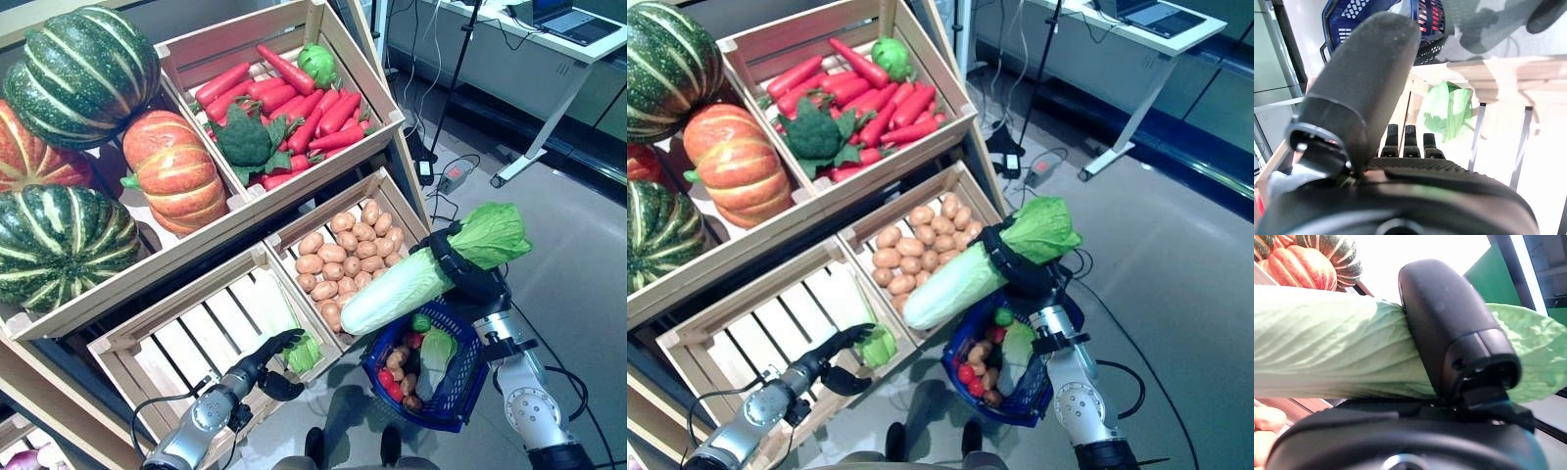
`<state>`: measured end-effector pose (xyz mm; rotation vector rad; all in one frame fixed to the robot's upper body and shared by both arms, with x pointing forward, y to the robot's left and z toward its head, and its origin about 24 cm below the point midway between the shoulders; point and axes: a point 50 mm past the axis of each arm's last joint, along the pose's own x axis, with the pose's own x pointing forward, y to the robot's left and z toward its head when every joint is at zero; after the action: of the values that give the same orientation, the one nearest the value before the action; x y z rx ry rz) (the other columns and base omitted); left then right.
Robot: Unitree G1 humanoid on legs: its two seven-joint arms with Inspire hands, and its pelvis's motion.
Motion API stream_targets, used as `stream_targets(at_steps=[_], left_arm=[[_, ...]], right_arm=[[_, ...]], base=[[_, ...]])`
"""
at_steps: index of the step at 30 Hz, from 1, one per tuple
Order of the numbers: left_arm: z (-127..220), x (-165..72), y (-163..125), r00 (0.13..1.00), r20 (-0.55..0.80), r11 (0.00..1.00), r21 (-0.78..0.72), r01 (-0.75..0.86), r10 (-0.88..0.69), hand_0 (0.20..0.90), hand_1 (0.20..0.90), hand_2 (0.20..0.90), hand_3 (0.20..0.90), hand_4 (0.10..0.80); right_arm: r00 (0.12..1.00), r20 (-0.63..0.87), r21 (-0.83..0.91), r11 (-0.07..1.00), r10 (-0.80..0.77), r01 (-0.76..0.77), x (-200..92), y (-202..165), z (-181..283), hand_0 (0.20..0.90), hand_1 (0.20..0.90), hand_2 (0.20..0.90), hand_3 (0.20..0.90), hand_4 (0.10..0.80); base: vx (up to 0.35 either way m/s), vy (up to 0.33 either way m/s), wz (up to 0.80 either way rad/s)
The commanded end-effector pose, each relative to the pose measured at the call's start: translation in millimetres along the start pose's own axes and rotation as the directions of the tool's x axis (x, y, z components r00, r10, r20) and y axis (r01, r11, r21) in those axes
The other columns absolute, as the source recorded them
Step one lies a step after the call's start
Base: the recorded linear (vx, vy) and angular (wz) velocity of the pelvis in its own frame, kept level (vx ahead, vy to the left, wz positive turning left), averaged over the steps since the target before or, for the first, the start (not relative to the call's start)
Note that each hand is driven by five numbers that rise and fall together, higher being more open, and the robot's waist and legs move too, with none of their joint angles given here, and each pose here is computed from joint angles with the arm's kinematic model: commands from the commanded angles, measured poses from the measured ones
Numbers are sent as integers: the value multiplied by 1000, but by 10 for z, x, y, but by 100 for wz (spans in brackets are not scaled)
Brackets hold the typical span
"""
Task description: Put vegetables into the basket
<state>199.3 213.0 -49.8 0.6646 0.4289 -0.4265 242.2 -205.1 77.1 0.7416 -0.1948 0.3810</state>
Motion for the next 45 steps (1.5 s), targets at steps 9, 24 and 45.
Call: stream_targets(at_steps=[9, 24, 45], left_arm=[[28, -138, 641, 954, 36, 951, 78, -299, 297, 900, 900, 900, 900, 800], [1138, -435, 1579, 334, 477, 489, -247, -837, 813, 900, 900, 900, 900, 800], [1908, -363, 1602, 76, 664, 395, -345, -851, 744, 900, 900, 900, 900, 800]], right_arm=[[932, 332, -345, 902, -143, 261, 62, -138, 801, 300, 300, 300, 300, 400], [484, 800, -37, 776, -355, 630, 184, -291, 1736, 300, 300, 300, 300, 400], [559, 613, 209, 797, -559, 567, 782, -614, 1763, 300, 300, 300, 300, 400]], base=[[-17, -45, -1], [-214, -105, 1], [-45, -56, 13]])
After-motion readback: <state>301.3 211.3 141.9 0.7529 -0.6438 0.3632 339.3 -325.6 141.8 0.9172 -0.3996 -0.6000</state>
